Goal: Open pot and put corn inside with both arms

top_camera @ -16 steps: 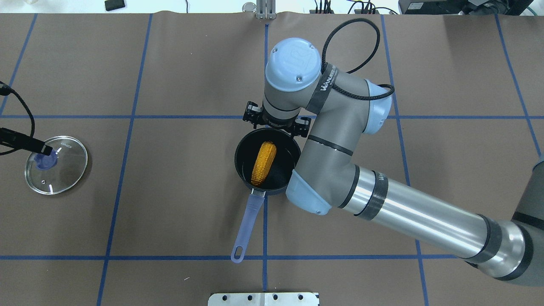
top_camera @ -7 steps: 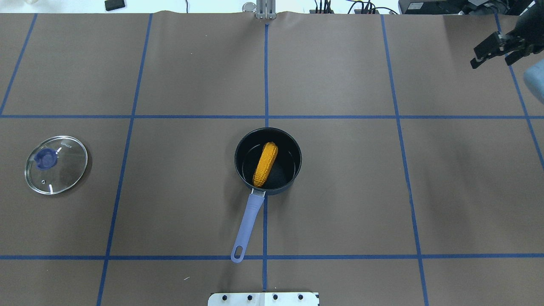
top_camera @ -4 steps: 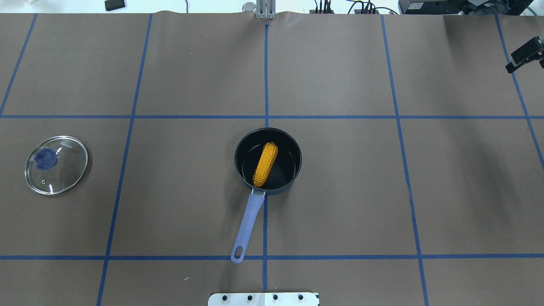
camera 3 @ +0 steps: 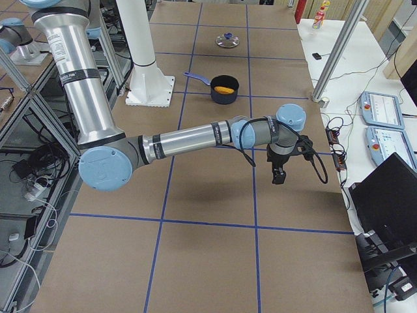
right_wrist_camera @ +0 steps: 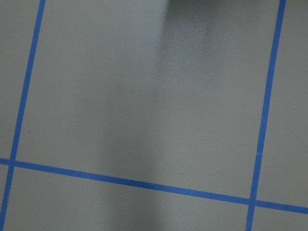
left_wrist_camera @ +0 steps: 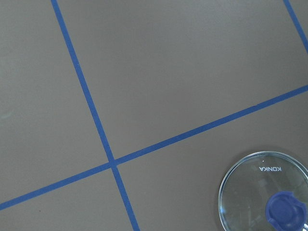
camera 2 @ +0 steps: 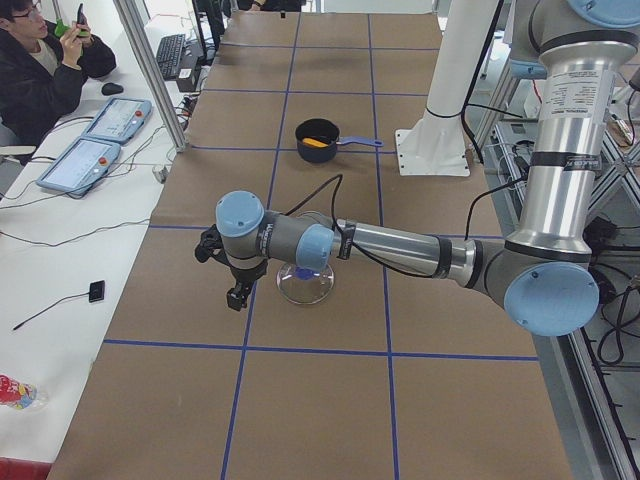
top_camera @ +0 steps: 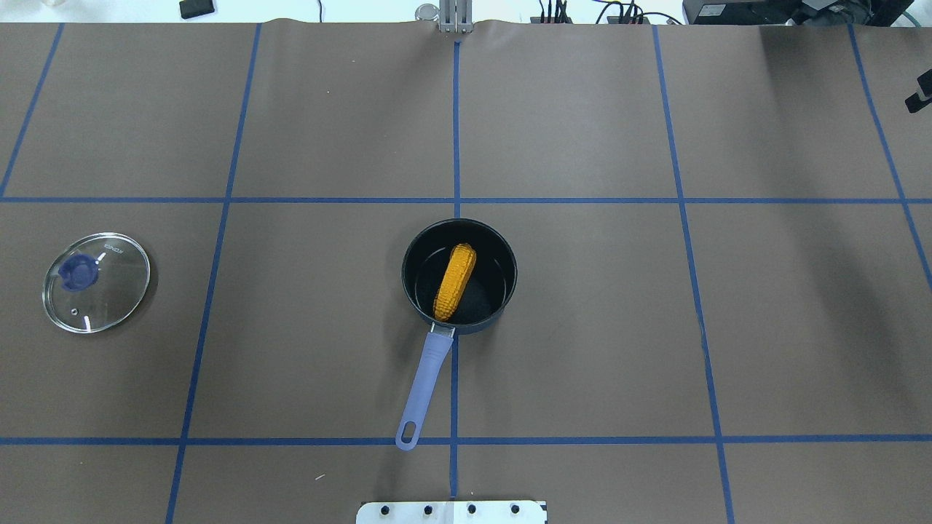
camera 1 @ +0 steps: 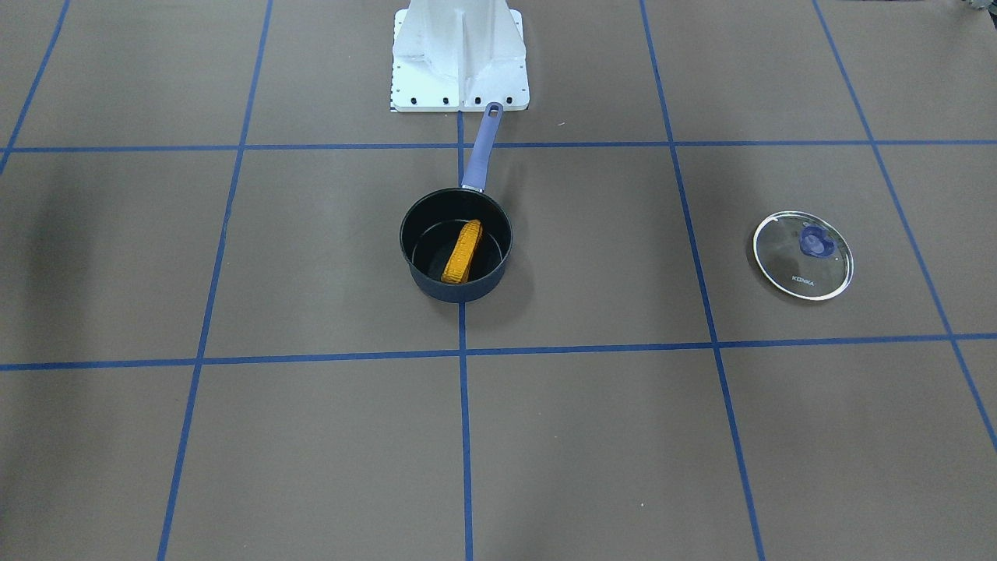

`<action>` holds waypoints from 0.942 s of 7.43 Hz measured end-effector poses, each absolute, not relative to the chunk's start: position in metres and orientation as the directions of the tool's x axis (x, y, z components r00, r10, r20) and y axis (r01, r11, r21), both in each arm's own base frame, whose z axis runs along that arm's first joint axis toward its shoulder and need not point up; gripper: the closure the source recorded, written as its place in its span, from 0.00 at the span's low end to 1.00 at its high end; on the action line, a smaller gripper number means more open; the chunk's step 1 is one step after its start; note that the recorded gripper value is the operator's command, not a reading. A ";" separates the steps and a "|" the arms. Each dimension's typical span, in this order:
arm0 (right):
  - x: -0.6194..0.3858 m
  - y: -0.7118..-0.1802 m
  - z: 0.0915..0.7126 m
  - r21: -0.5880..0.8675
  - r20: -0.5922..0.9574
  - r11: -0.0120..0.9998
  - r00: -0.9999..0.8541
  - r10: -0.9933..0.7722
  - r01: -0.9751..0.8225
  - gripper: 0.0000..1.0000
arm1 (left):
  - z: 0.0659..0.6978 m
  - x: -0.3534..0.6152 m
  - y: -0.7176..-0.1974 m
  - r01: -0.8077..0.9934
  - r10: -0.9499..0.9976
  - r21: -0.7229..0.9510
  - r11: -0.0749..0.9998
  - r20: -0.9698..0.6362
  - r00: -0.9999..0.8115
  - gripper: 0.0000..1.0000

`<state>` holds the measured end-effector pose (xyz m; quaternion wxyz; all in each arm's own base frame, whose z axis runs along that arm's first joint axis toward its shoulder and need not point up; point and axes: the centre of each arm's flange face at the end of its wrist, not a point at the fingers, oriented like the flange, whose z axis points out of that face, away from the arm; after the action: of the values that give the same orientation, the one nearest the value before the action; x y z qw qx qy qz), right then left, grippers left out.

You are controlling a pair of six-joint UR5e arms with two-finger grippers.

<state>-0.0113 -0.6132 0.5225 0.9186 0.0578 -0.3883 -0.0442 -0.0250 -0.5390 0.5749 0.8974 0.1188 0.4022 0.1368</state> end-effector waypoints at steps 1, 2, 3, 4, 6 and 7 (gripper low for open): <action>-0.006 -0.609 0.523 0.140 0.708 0.990 0.696 -0.119 0.026 0.00 | 0.581 -0.027 -0.537 -0.148 0.333 0.314 0.938 -0.693 0.639 0.02; -0.002 -0.605 0.515 0.150 0.710 0.989 0.694 -0.120 0.017 0.00 | 0.586 -0.028 -0.534 -0.147 0.328 0.308 0.940 -0.696 0.639 0.02; 0.000 -0.599 0.508 0.159 0.714 0.987 0.690 -0.123 0.011 0.00 | 0.589 -0.029 -0.531 -0.147 0.325 0.305 0.941 -0.697 0.639 0.02; 0.001 -0.596 0.504 0.165 0.718 0.986 0.685 -0.125 0.008 0.00 | 0.590 -0.029 -0.529 -0.147 0.324 0.303 0.942 -0.698 0.639 0.02; 0.003 -0.595 0.505 0.175 0.715 0.985 0.686 -0.134 0.010 0.00 | 0.592 -0.030 -0.529 -0.146 0.322 0.301 0.942 -0.698 0.639 0.02; 0.003 -0.596 0.512 0.168 0.711 0.986 0.691 -0.130 0.013 0.00 | 0.594 -0.030 -0.529 -0.145 0.319 0.297 0.944 -0.699 0.640 0.02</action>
<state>0.0033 -0.5961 0.5120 0.9166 0.0748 -0.3908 -0.0392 -0.0302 -0.5287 0.5941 0.8991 0.1072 0.4042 0.1291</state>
